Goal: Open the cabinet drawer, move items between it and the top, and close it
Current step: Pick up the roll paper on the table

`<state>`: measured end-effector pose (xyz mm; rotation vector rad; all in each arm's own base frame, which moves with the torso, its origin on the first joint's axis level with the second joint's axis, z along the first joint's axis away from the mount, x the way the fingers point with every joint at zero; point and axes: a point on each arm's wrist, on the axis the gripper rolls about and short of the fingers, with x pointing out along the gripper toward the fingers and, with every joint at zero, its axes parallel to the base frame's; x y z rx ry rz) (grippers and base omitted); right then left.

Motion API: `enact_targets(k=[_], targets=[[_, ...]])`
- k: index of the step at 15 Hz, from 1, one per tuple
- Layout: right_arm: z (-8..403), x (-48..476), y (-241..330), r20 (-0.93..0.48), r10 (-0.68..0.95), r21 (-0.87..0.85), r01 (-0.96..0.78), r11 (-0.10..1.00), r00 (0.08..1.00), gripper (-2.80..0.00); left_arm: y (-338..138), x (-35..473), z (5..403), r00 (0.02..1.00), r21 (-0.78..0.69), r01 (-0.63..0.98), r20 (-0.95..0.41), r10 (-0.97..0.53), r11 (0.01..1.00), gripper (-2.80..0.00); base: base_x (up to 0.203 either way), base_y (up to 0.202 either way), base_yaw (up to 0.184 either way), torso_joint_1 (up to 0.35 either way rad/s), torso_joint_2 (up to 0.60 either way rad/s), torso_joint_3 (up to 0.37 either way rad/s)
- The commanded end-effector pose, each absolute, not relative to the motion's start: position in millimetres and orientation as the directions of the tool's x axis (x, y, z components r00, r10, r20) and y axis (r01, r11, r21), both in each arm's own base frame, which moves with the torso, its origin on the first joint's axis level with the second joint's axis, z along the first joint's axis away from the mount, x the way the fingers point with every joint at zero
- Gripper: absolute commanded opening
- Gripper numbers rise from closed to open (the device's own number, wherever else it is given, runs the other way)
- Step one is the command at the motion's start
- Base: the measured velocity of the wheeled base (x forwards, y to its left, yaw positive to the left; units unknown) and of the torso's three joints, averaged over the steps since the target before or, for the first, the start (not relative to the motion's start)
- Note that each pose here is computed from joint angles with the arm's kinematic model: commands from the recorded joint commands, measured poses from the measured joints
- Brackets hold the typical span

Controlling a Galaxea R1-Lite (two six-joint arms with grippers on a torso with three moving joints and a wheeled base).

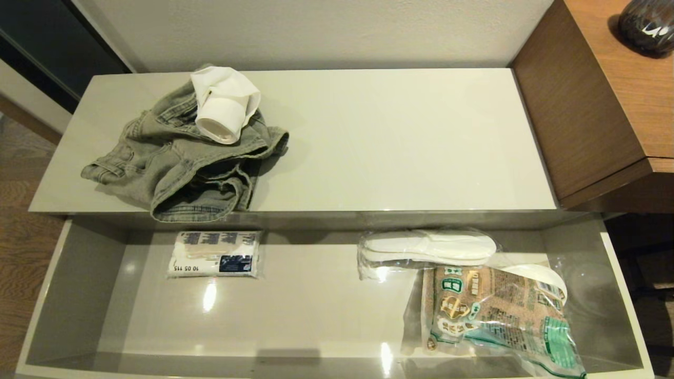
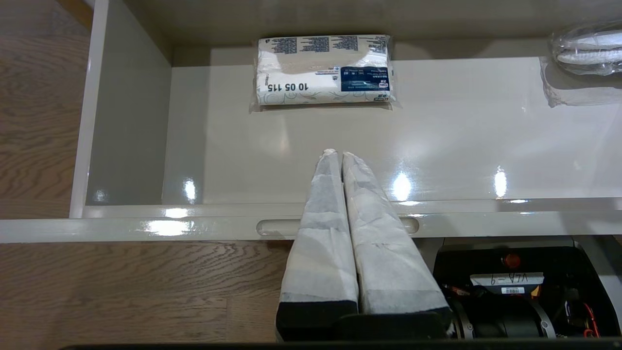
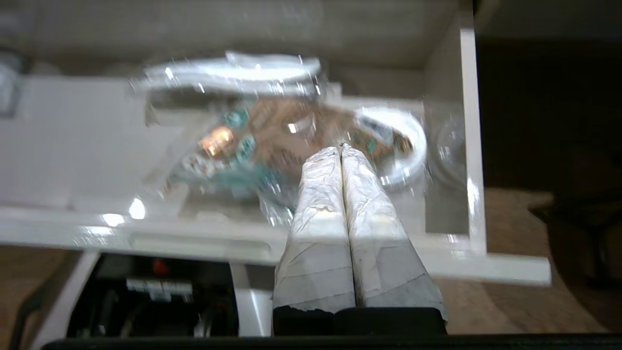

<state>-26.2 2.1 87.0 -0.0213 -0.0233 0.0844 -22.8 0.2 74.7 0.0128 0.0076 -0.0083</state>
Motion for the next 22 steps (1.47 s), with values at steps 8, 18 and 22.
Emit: enact_targets(k=[8, 18, 22], targets=[[78.8, -22.3, -0.2, 0.028, -0.018, 0.059, 0.017, 0.998, 0.999, -2.8, 0.2, -22.8, 75.1, 1.0, 0.012, 0.008, -0.008, -0.008, 1.0, -2.8, 0.0, 0.0, 0.0, 0.0, 0.0, 0.0], [78.8, -22.3, -0.2, 0.028, -0.017, 0.059, 0.015, 0.998, 0.999, -2.8, 0.2, -22.7, 74.7, 1.0, 0.012, 0.008, -0.009, -0.008, 1.0, -2.8, 0.0, 0.0, 0.0, 0.0, 0.0, 0.0], [78.8, -22.3, -0.2, 0.028, -0.018, 0.059, 0.017, 0.998, 0.999, -2.8, 0.2, -22.7, 74.7, 1.0, 0.012, 0.008, -0.009, -0.008, 1.0, -2.8, 0.0, 0.0, 0.0, 0.0, 0.0, 0.0]])
